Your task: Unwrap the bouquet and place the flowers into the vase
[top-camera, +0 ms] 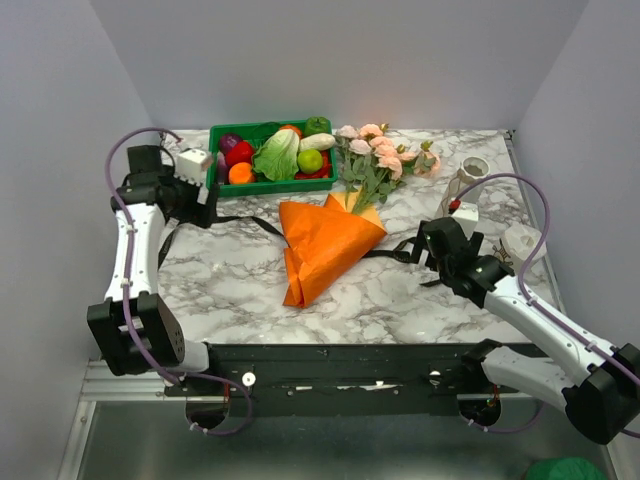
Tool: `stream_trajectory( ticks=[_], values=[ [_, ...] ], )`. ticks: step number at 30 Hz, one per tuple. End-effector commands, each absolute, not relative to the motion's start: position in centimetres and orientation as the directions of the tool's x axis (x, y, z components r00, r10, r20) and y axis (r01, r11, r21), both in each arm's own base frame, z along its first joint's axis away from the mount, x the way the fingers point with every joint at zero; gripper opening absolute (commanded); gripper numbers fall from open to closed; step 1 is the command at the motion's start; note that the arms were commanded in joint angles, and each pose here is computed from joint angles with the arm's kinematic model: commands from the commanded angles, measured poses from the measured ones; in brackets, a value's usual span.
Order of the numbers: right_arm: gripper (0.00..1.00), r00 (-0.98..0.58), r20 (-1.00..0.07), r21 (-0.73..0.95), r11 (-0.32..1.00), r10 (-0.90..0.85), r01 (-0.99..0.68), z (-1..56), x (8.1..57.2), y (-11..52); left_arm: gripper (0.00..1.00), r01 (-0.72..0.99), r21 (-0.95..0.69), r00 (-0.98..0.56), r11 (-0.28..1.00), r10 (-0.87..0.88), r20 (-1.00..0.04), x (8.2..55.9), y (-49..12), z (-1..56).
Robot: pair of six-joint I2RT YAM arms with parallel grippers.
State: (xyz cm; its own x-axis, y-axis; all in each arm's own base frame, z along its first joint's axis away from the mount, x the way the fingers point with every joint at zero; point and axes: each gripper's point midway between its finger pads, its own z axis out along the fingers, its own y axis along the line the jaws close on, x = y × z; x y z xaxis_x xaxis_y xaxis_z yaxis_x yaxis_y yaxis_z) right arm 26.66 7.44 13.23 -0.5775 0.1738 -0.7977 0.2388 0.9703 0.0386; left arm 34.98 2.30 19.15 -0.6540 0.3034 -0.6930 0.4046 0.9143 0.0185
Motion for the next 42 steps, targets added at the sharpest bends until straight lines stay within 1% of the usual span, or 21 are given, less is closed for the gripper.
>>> stream_trajectory(
  ticks=[1, 3, 7, 8, 9, 12, 13, 14, 15, 17, 18, 22, 23, 25, 27, 29, 33, 38, 42],
  values=[
    [1.0, -0.598, -0.776, 0.073, 0.97, 0.202, 0.233, 13.6, 26.1, 7.9, 0.99, 0.592, -0.011, -0.588, 0.806, 0.422, -0.69, 32.9, -3.3, 18.6],
    [1.0, -0.577, -0.79, 0.104, 0.972, 0.208, 0.209, 14.8, 26.7, 8.6, 0.99, 0.633, -0.021, -0.563, 0.774, 0.441, -0.699, 33.3, -5.1, 19.1],
    [1.0, -0.543, -0.809, 0.176, 0.974, 0.225, 0.141, 16.8, 27.6, 10.2, 0.99, 0.723, -0.086, -0.527, 0.686, 0.467, -0.71, 34.3, -10.6, 19.8],
    [1.0, -0.537, -0.813, 0.184, 0.974, 0.226, 0.132, 17.2, 27.6, 10.3, 0.99, 0.726, -0.147, -0.573, 0.672, 0.473, -0.669, 34.3, -12.1, 18.1],
    [1.0, -0.528, -0.818, 0.193, 0.973, 0.229, 0.123, 17.7, 27.6, 10.4, 0.99, 0.729, -0.156, -0.581, 0.667, 0.482, -0.656, 34.8, -12.8, 18.0],
    [1.0, -0.503, -0.835, 0.206, 0.975, 0.222, 0.087, 18.9, 27.2, 10.3, 0.99, 0.697, -0.241, -0.668, 0.675, 0.489, -0.562, 34.5, -13.1, 14.4],
    [1.0, -0.491, -0.841, 0.221, 0.973, 0.227, 0.072, 19.3, 26.8, 10.3, 0.99, 0.691, -0.238, -0.674, 0.682, 0.491, -0.551, 34.3, -12.9, 13.7],
    [1.0, -0.481, -0.848, 0.22, 0.974, 0.222, 0.062, 19.6, 26.6, 10.2, 0.99, 0.69, -0.196, -0.661, 0.697, 0.496, -0.564, 34.9, -12.4, 13.3],
    [1.0, -0.466, -0.855, 0.231, 0.971, 0.23, 0.055, 20.0, 26.6, 10.2, 0.99, 0.685, -0.196, -0.672, 0.702, 0.506, -0.541, 34.1, -12.0, 11.9],
    [1.0, -0.45, -0.86, 0.246, 0.968, 0.241, 0.046, 20.4, 26.5, 10.2, 0.99, 0.689, -0.159, -0.663, 0.707, 0.526, -0.533, 34.1, -11.5, 11.0],
    [1.0, -0.449, -0.861, 0.248, 0.968, 0.24, 0.043, 20.5, 26.5, 10.2, 0.99, 0.689, -0.142, -0.667, 0.711, 0.544, -0.509, 33.6, -11.0, 10.1],
    [1.0, -0.435, -0.868, 0.252, 0.967, 0.239, 0.027, 21.5, 26.7, 10.4, 0.99, 0.684, -0.135, -0.678, 0.717, 0.557, -0.479, 33.0, -11.1, 8.0],
    [1.0, -0.428, -0.871, 0.254, 0.967, 0.242, 0.03, 21.8, 26.7, 10.4, 0.99, 0.686, -0.116, -0.672, 0.719, 0.563, -0.481, 33.5, -11.3, 7.4],
    [1.0, -0.408, -0.878, 0.261, 0.965, 0.25, 0.03, 22.6, 26.7, 10.2, 0.99, 0.677, -0.072, -0.678, 0.733, 0.581, -0.45, 33.7, -11.1, 6.1],
    [1.0, -0.386, -0.884, 0.273, 0.962, 0.261, 0.025, 23.4, 26.5, 10.0, 0.99, 0.676, -0.016, -0.661, 0.737, 0.595, -0.457, 34.8, -11.9, 5.1],
    [1.0, -0.369, -0.89, 0.278, 0.96, 0.267, 0.023, 23.9, 26.3, 9.8, 0.99, 0.636, 0.036, -0.669, 0.771, 0.573, -0.474, 36.5, -12.2, 4.6],
    [1.0, -0.334, -0.898, 0.302, 0.953, 0.286, 0.004, 24.9, 25.8, 9.6, 0.99, 0.553, 0.09, -0.673, 0.829, 0.507, -0.538, 40.1, -12.5, 6.0],
    [1.0, -0.295, -0.903, 0.329, 0.944, 0.311, -0.013, 25.5, 25.0, 9.2, 0.99, 0.52, 0.119, -0.642, 0.846, 0.479, -0.599, 41.6, -13.1, 7.8],
    [1.0, -0.278, -0.904, 0.341, 0.94, 0.324, -0.014, 25.8, 24.8, 8.9, 0.99, 0.564, 0.077, -0.6, 0.822, 0.473, -0.645, 40.7, -15.4, 9.5]
  ],
)
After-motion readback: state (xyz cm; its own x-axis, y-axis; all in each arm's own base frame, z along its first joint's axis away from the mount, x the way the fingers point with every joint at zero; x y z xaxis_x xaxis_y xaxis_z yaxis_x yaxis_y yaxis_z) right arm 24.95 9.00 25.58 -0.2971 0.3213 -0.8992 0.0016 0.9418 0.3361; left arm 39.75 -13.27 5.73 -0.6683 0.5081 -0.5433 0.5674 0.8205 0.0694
